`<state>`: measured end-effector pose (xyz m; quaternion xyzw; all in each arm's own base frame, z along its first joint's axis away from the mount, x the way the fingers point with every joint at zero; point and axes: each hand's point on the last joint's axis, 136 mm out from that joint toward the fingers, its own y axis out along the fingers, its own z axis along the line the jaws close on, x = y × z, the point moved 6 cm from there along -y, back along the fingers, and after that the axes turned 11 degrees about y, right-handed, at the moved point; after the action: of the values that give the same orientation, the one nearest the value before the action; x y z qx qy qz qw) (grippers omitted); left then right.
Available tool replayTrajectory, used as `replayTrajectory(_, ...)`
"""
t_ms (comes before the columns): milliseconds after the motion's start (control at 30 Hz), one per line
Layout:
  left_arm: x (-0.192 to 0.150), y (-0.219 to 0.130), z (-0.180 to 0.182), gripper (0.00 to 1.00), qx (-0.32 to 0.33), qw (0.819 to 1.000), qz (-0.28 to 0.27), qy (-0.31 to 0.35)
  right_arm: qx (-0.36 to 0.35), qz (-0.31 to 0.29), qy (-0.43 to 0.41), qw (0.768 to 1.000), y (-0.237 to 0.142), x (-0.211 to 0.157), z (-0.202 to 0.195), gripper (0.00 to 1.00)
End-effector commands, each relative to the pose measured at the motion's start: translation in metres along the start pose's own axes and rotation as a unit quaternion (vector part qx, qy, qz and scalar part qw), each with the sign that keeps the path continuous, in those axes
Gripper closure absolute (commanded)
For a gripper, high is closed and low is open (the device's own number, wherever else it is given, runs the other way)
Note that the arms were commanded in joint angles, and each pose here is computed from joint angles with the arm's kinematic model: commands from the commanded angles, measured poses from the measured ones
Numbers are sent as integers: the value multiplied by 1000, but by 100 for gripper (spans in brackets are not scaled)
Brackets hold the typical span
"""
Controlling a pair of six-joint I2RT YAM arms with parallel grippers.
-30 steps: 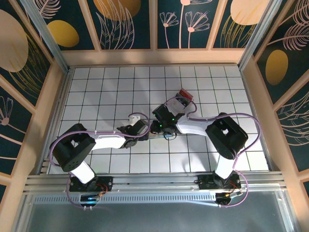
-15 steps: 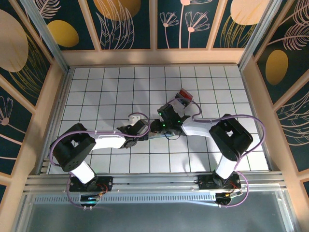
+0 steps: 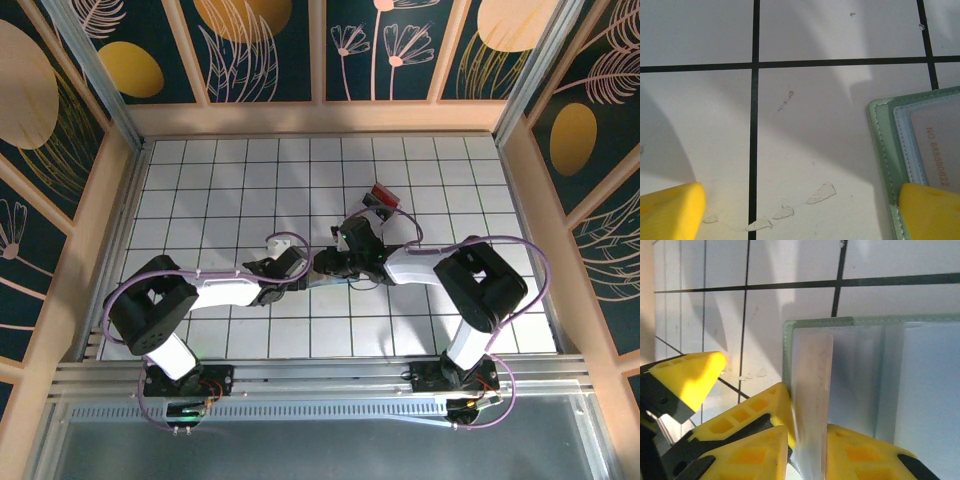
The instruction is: Take the credit cards out of the card holder
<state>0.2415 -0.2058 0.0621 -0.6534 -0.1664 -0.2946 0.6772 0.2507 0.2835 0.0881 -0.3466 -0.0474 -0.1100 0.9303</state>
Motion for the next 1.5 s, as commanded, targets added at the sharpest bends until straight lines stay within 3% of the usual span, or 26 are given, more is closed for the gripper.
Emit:
replayTrajectory(0, -14, 3, 4, 1, 13, 999, 43, 15, 67, -4, -26, 997, -4, 7, 18, 75)
replayTrajectory(400, -13, 3, 5, 1, 30, 998, 56, -1, 111, 2, -7, 994, -10, 13, 4, 84)
replayTrajectory(800, -17, 7, 9, 1, 56, 996, 67, 4, 119, -12, -7, 993, -25, 14, 3, 82)
replayTrajectory(1167, -20, 7, 13, 1, 69, 995, 68, 8, 101, -26, 8, 995, -28, 18, -7, 90)
replayTrajectory(1467, -31, 16, 15, 1, 83, 993, 87, 21, 64, -53, 7, 997, -36, 25, -13, 91)
